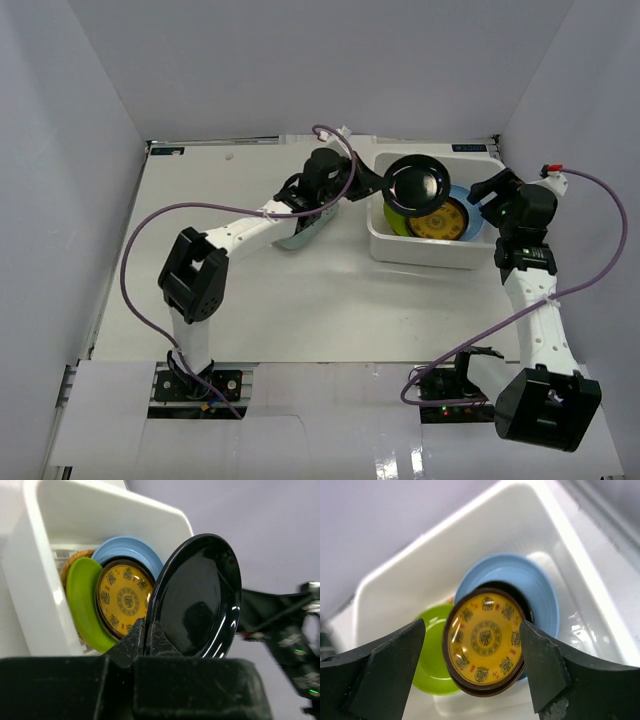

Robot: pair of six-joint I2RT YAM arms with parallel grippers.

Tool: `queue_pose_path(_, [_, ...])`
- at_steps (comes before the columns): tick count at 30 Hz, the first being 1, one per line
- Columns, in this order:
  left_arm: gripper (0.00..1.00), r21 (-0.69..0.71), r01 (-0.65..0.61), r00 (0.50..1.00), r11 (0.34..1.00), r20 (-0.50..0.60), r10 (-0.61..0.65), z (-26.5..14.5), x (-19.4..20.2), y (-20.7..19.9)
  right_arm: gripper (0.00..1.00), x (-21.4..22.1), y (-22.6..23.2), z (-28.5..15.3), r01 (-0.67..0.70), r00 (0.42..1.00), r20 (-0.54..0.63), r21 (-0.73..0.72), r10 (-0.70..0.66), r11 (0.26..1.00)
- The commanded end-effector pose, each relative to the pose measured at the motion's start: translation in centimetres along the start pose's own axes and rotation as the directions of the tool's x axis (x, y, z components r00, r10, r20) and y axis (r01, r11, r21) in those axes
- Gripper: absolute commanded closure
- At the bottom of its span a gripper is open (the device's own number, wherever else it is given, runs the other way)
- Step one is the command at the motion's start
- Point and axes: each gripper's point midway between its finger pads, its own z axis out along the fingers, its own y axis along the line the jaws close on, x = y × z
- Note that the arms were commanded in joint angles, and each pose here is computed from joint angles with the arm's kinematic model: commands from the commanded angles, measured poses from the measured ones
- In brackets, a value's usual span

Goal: Place the plates into the plastic bin on the countertop

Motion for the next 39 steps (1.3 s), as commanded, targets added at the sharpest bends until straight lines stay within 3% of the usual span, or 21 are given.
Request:
queue_pose_path(1, [1.0, 0.013, -0.053, 0.998, 0.998, 0.033, 0.053, 1.7, -0.1, -3.0, 0.2, -7.9, 2.9, -3.3, -0.029, 0.978, 0.206, -0.059, 0.041, 0.998])
queue_pose_path(4, [1.0, -0.037, -0.125, 0.992, 0.991, -0.017, 0.124, 4.8, 2.8, -2.7, 0.3, -9.9, 4.2, -5.0, -0.039, 0.963, 0.262, -0.102, 0.064, 0.994])
queue_pose_path(5, [1.0, -0.028, -0.145, 0.989, 0.989, -0.001, 0.145, 5.5, 2.5, -3.8, 0.3, -10.3, 5.3, -5.3, -0.029, 0.964, 0.256, -0.144, 0.065, 0.989])
queue_pose_path(6, [1.0, -0.077, -0.162, 0.986, 0.984, -0.053, 0.158, 6.6, 4.6, -2.0, 0.31, -9.5, 6.9, -5.5, -0.009, 0.977, 0.207, -0.229, 0.057, 0.973])
queue_pose_path(10, [0.96, -0.12, -0.168, 0.984, 0.978, -0.081, 0.159, 8.4, 5.3, -0.7, 0.31, -9.3, 9.4, -6.6, 0.01, 0.979, 0.194, -0.338, 0.06, 0.941])
queue_pose_path(11, [0.66, -0.118, -0.18, 0.982, 0.977, -0.082, 0.171, 8.6, 5.1, -0.9, 0.31, -9.4, 9.7, -6.8, 0.025, 0.979, 0.197, -0.343, 0.046, 0.939])
queue_pose_path(12, [0.49, -0.107, -0.206, 0.977, 0.973, -0.073, 0.199, 8.7, 4.3, -1.6, 0.31, -9.4, 9.7, -6.8, 0.035, 0.979, 0.2, -0.339, 0.036, 0.94])
queue_pose_path(13, [0.23, -0.129, -0.22, 0.975, 0.967, -0.039, 0.217, 8.7, 3.2, -1.6, 0.31, -9.4, 9.9, -6.9, 0.045, 0.979, 0.201, -0.337, 0.025, 0.94])
queue_pose_path(14, [0.13, -0.125, -0.231, 0.973, 0.965, -0.021, 0.23, 8.4, 2.4, -2.2, 0.31, -9.4, 9.9, -7.0, 0.049, 0.979, 0.202, -0.34, 0.022, 0.939])
queue_pose_path(16, [0.04, -0.101, -0.268, 0.961, 0.958, 0.038, 0.273, 7.3, -0.4, -4.2, 0.31, -8.9, 10.3, -7.0, 0.053, 0.982, 0.19, -0.357, 0.016, 0.933])
queue_pose_path(20, [0.02, -0.096, -0.24, 0.959, 0.966, 0.133, 0.251, 3.5, -6.7, -5.0, 0.31, -7.8, 11.4, -7.1, 0.07, 0.987, 0.16, -0.414, -0.003, 0.908])
queue_pose_path(21, [0.02, -0.073, -0.217, 0.963, 0.973, 0.149, 0.226, 2.2, -9.0, -4.0, 0.31, -7.4, 11.6, -7.1, 0.075, 0.989, 0.15, -0.422, -0.012, 0.903])
queue_pose_path(22, [0.02, -0.109, -0.182, 0.975, 0.977, 0.11, 0.194, 1.4, -8.2, -0.8, 0.31, -7.1, 12.0, -7.2, 0.086, 0.989, 0.144, -0.439, -0.025, 0.894])
queue_pose_path(23, [0.02, -0.075, -0.157, 0.974, 0.985, 0.156, 0.167, -0.9, -10.3, -1.6, 0.31, -6.6, 12.4, -7.4, 0.095, 0.991, 0.129, -0.464, -0.039, 0.881])
queue_pose_path(24, [0.03, -0.094, -0.135, 0.976, 0.986, 0.157, 0.149, -2.6, -12.1, 1.2, 0.32, -6.3, 12.8, -7.6, 0.108, 0.991, 0.123, -0.479, -0.055, 0.871])
queue_pose_path(25, [0.04, -0.148, -0.099, 0.987, 0.984, 0.114, 0.116, -3.7, -10.9, 5.1, 0.33, -5.7, 13.7, -7.9, 0.119, 0.991, 0.111, -0.511, -0.072, 0.851])
queue_pose_path(28, [0.1, -0.157, -0.081, 0.995, 0.984, 0.049, 0.09, -8.0, -12.8, 11.1, 0.33, -3.2, 16.7, -9.0, 0.151, 0.987, 0.058, -0.617, -0.147, 0.772])
queue_pose_path(30, [0.11, -0.259, -0.07, 0.998, 0.963, -0.006, 0.07, -10.3, -13.7, 17.6, 0.33, -1.7, 18.3, -9.1, 0.178, 0.978, 0.037, -0.669, -0.206, 0.722])
queue_pose_path(33, [0.13, -0.236, -0.089, 0.989, 0.968, -0.135, 0.059, -11.4, -12.6, 22.6, 0.32, 0.6, 21.3, -9.6, 0.194, 0.962, 0.014, -0.736, -0.272, 0.649])
queue_pose_path(36, [0.09, -0.204, -0.178, 0.965, 0.963, -0.229, 0.129, -10.9, -11.4, 25.1, 0.32, 2.5, 23.6, -10.2, 0.196, 0.946, -0.002, -0.793, -0.325, 0.577])
queue_pose_path(39, [0.07, -0.11, -0.21, 0.942, 0.972, -0.29, 0.171, -10.0, -10.9, 25.1, 0.32, 3.6, 24.5, -10.5, 0.198, 0.939, -0.001, -0.816, -0.343, 0.543])
